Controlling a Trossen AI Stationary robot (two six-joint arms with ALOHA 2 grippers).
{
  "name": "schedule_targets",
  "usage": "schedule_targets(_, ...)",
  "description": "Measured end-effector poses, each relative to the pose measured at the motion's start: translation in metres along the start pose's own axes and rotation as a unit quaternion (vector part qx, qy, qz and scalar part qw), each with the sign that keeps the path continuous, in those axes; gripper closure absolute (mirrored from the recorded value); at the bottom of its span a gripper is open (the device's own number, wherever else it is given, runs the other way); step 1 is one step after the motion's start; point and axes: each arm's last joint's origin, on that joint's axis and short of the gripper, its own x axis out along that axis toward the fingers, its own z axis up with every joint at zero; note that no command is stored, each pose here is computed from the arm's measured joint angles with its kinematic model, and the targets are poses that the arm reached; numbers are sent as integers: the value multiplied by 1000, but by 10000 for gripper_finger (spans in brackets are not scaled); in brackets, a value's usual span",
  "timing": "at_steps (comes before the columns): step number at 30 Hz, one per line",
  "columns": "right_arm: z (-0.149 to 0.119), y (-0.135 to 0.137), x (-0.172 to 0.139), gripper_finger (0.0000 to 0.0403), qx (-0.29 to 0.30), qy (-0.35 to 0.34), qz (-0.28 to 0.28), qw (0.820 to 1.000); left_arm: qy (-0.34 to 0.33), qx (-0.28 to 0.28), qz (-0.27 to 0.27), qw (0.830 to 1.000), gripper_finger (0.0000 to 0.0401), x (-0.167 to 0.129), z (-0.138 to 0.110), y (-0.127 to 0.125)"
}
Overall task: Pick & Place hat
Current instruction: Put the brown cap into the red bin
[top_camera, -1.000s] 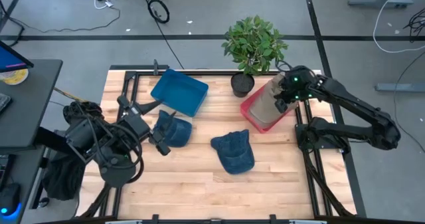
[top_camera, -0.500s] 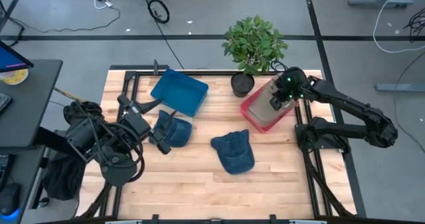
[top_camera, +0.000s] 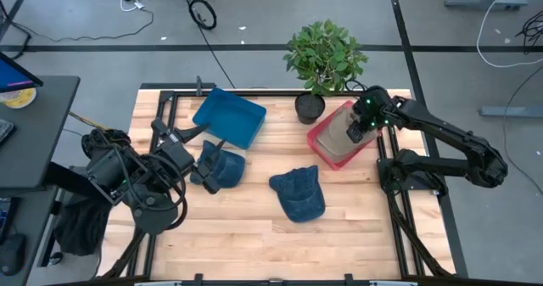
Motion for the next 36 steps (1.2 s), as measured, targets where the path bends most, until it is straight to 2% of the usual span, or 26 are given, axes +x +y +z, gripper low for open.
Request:
schedule_targets(6, 9, -3, -16, 145, -3, -10, -68, 998, 0, 0, 0, 1000, 190, 0, 0, 0)
schedule_targets(8, 15, -3, -25, 125, -2, -24, -82, 996, 0, 0, 0, 1000, 190, 0, 0, 0)
schedule_targets(11, 23, -2, -38, 110, 6, -48, -75, 996, 0, 0, 0, 1000, 190, 0, 0, 0)
schedule_targets(14, 26, 0, -42, 109, 26, -56, -35, 997, 0, 0, 0, 1000, 190, 0, 0, 0)
schedule_targets(17, 21, 2, -42, 114, 56, -27, -8, 998, 0, 0, 0, 1000, 190, 0, 0, 0)
schedule_targets(21, 11, 0, -42, 123, 87, 17, -45, 995, 0, -1, 0, 1000, 190, 0, 0, 0)
schedule_targets(24, 8, -3, -44, 131, 91, 20, -81, 992, 0, -1, 0, 1000, 190, 0, 0, 0)
schedule_targets(27, 7, -4, -48, 140, 107, 3, -108, 988, 1, -1, -2, 1000, 190, 0, 0, 0)
schedule_targets(30, 10, -4, -55, 151, 124, -28, -107, 986, 7, -1, -13, 1000, 190, 0, 0, -1)
schedule_targets(36, 23, -3, -92, 182, 138, -119, -100, 978, 9, -1, -17, 1000, 190, 0, -1, -2)
